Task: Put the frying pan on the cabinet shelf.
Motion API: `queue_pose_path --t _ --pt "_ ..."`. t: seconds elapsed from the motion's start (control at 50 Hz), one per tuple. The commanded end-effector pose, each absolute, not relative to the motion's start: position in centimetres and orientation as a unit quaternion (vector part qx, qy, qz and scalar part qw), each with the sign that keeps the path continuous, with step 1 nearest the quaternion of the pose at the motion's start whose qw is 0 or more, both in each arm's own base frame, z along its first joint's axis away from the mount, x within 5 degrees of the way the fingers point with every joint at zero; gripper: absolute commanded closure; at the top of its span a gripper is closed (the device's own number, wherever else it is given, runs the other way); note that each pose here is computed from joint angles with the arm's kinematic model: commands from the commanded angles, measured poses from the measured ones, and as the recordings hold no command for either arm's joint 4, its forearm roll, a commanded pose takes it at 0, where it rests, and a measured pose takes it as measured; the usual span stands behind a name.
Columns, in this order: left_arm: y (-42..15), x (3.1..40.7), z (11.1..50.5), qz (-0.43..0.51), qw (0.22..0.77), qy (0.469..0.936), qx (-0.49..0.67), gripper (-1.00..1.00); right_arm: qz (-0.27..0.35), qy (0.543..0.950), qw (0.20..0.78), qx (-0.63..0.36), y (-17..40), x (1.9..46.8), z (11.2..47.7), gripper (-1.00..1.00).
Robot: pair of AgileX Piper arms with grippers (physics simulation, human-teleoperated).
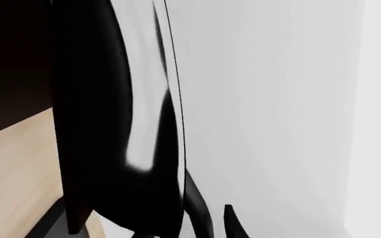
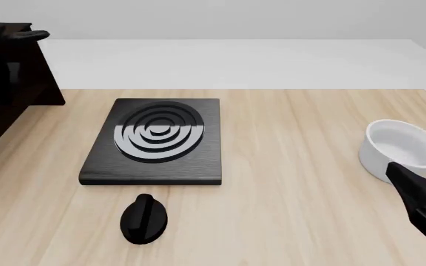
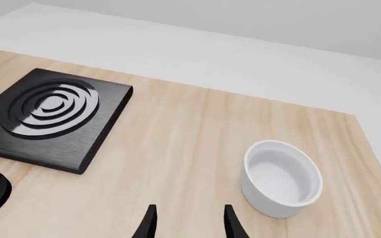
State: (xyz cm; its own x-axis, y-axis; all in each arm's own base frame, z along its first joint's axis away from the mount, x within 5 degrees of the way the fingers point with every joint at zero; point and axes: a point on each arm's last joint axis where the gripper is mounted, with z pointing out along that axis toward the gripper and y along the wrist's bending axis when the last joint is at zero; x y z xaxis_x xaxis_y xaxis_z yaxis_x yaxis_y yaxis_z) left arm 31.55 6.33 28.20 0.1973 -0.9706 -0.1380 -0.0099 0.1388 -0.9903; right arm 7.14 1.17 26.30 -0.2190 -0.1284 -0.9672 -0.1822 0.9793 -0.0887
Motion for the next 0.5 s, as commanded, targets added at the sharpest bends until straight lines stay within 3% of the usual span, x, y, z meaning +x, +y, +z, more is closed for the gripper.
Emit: queue_pose_path --t 0.02,0.5 --pt "5.5 30.3 28.2 -0.416 0.584 0.486 -0.500 -1.00 0.021 0.781 0.617 -0.098 1.1 7.1 26.2 -1.00" --pt "2.9 24.5 28.6 -0.417 0.599 0.511 -0.454 -1.00 0.018 0.777 0.623 -0.092 1.0 6.8 26.5 -1.00"
